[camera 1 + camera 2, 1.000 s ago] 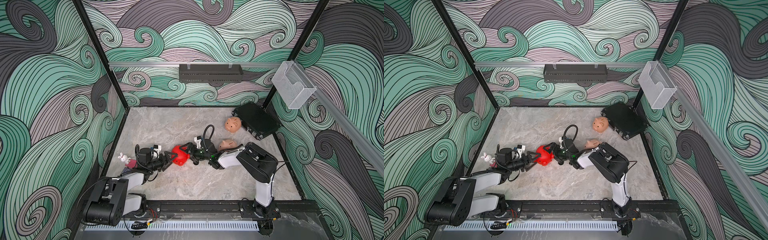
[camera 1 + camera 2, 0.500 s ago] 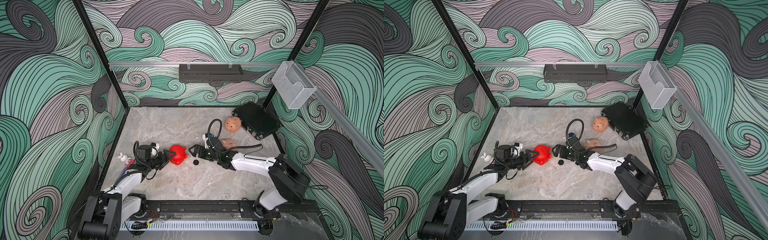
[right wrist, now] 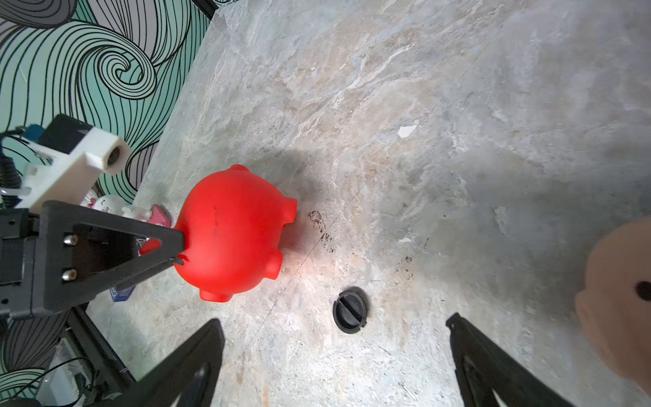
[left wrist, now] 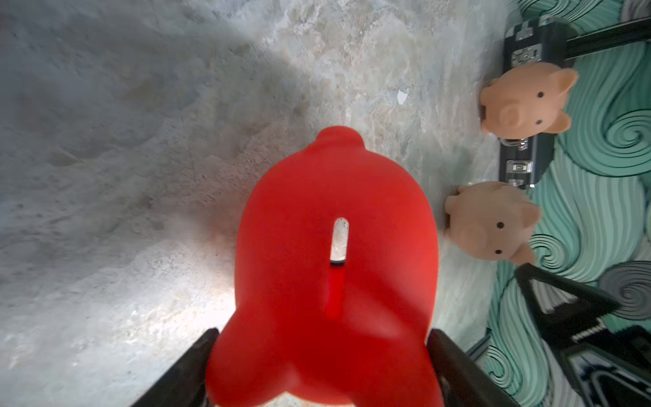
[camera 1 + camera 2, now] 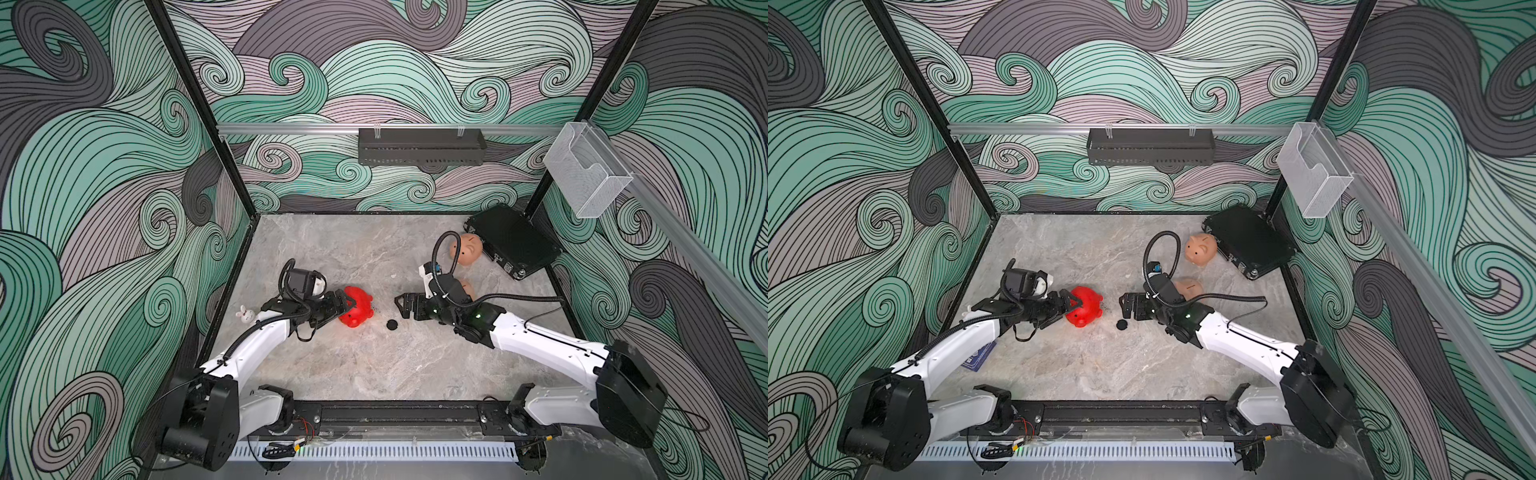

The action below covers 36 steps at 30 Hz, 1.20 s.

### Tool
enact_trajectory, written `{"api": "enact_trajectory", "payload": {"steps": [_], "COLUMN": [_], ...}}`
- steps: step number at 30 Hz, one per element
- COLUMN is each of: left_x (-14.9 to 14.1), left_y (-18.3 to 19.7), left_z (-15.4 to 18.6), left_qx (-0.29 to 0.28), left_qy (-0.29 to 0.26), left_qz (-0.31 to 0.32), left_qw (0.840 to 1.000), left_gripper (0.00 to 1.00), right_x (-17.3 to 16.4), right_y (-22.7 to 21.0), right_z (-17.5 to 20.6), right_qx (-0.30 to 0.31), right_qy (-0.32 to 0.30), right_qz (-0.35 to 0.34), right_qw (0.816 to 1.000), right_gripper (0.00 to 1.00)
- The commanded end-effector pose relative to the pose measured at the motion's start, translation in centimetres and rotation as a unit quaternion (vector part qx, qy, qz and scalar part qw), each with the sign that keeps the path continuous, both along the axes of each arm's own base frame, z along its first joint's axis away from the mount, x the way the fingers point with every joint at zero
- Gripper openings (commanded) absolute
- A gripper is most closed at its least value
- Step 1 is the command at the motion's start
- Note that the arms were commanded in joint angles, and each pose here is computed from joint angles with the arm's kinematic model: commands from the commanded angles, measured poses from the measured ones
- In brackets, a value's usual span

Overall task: Open piggy banks
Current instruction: Adjust the piggy bank at the center of the board.

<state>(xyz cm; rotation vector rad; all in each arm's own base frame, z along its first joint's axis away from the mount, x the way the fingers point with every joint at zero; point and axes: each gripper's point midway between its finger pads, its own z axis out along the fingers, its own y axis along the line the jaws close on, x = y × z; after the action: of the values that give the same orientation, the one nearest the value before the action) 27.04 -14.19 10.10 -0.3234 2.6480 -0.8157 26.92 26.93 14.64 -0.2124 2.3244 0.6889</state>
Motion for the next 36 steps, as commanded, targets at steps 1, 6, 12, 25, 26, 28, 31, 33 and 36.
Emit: {"api": "enact_trajectory", "payload": {"steps": [1, 6, 12, 25, 26, 28, 31, 33, 36], "left_x": [-0.9, -0.3, 0.4, 1.2, 1.2, 1.1, 0.9, 0.7, 0.0], "left_y": [1.4, 1.8, 1.7, -0.1, -0.2, -0.6, -1.0, -1.1, -0.8], "left_z": [-0.4, 0.0, 0.7, 0.6, 0.6, 0.9, 1.5, 1.8, 2.3], "left_qx": [0.114, 0.216, 0.310, 0.353, 0.349, 0.335, 0.313, 0.297, 0.275], "left_qy": [0.024, 0.031, 0.034, 0.030, 0.028, 0.024, 0.005, -0.010, -0.039], "left_qz": [-0.022, -0.045, -0.068, -0.083, -0.083, -0.084, -0.084, -0.081, -0.072], "left_qw": [0.993, 0.975, 0.948, 0.931, 0.933, 0.938, 0.946, 0.951, 0.958], "left_gripper": [0.60, 0.60, 0.62, 0.75, 0.79, 0.91, 0.99, 0.99, 0.99], "right_x": [-0.4, -0.9, -1.4, -1.8, -1.8, -1.9, -2.0, -2.1, -2.3], "right_y": [-1.9, -2.5, -3.1, -4.4, -4.4, -4.3, -4.2, -4.1, -3.2], "right_z": [-0.5, -0.5, -0.9, -0.7, -0.5, -0.4, -0.5, -0.5, 0.0], "right_qx": [-0.036, -0.030, -0.028, -0.037, -0.036, -0.034, -0.035, -0.033, -0.015], "right_qy": [-0.007, -0.006, -0.004, -0.013, -0.014, -0.014, -0.013, -0.013, -0.025], "right_qz": [-0.011, -0.014, -0.024, -0.034, -0.034, -0.028, -0.022, -0.018, 0.006], "right_qw": [0.999, 0.999, 0.999, 0.999, 0.999, 0.999, 0.999, 0.999, 1.000], "right_gripper": [0.99, 0.99, 0.99, 0.99, 0.99, 0.99, 0.99, 0.99, 0.99]}}
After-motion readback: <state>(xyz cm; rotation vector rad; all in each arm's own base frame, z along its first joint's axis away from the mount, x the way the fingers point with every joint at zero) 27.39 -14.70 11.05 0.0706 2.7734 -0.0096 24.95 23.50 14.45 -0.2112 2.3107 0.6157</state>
